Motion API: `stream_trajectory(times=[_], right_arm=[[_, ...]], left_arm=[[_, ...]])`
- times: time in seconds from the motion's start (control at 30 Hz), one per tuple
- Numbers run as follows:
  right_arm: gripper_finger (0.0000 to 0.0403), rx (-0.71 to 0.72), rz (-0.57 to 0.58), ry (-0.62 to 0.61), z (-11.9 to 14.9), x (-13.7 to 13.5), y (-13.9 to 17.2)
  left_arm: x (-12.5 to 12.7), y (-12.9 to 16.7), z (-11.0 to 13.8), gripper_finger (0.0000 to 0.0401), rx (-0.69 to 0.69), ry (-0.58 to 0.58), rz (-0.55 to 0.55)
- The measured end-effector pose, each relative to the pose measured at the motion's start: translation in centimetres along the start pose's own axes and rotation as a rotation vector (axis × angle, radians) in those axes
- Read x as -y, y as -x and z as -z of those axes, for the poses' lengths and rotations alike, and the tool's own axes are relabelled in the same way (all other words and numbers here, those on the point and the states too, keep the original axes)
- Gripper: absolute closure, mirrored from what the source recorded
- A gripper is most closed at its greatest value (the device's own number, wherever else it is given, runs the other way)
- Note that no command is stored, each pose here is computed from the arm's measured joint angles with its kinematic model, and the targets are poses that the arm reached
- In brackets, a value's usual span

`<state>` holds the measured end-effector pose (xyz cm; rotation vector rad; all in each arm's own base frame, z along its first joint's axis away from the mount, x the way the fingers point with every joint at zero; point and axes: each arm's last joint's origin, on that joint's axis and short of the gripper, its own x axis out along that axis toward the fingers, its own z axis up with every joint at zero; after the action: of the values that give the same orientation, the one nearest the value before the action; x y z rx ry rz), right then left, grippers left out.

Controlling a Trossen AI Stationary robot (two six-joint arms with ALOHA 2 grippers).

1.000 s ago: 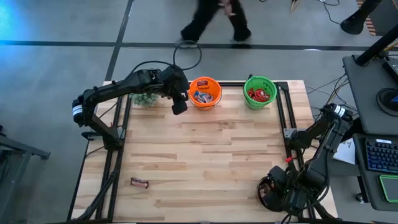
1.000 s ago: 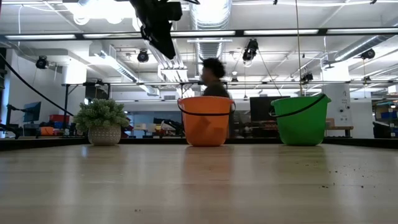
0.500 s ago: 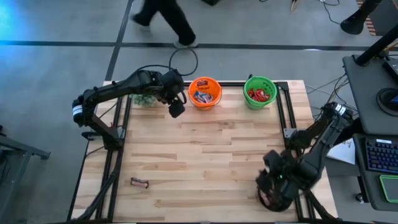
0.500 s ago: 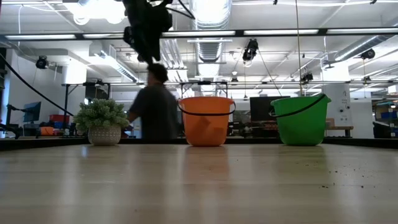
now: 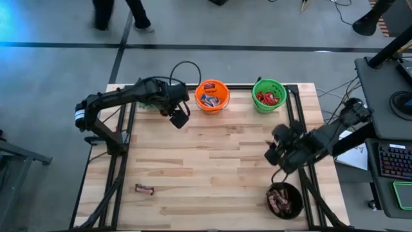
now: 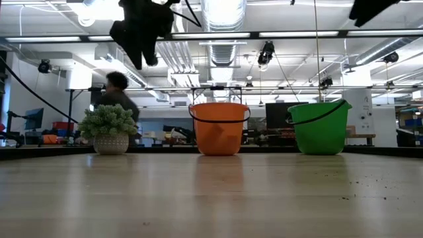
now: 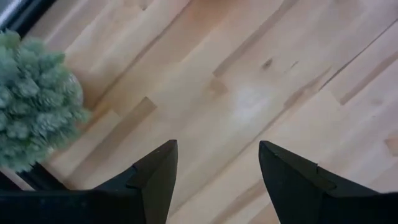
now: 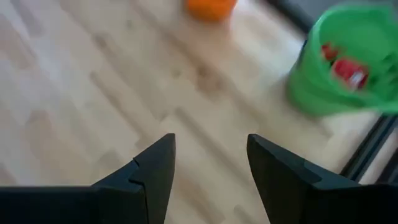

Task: Organize candy in baskets
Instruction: Put the brown chocolate bar into the black bucket

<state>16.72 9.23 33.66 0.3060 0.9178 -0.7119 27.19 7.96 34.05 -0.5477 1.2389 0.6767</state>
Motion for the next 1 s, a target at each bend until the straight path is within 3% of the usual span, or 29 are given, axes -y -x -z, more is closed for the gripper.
stream_trajectory(times=[0.2, 0.43, 0.67, 1.0], right_arm=[[0.0211, 0.108, -0.006, 0.061, -1.7, 3.7, 1.1], [0.0211, 0.161, -0.075, 0.142, -1.9, 7.6, 2.9], [0.0211, 0.239, -0.196, 0.055, -1.1, 12.5, 4.8], [0.0211, 0.249, -0.227, -0.016, -1.2, 13.1, 5.2]], left_arm=[[1.8, 0.3, 1.6, 0.0193, -0.036, 0.030, -0.003], [5.0, 0.9, 5.0, 0.0193, -0.138, -0.117, 0.050], [7.3, 1.6, 7.9, 0.0193, -0.200, -0.155, 0.078], [8.5, 1.9, 11.4, 0.0193, -0.293, -0.281, 0.065]])
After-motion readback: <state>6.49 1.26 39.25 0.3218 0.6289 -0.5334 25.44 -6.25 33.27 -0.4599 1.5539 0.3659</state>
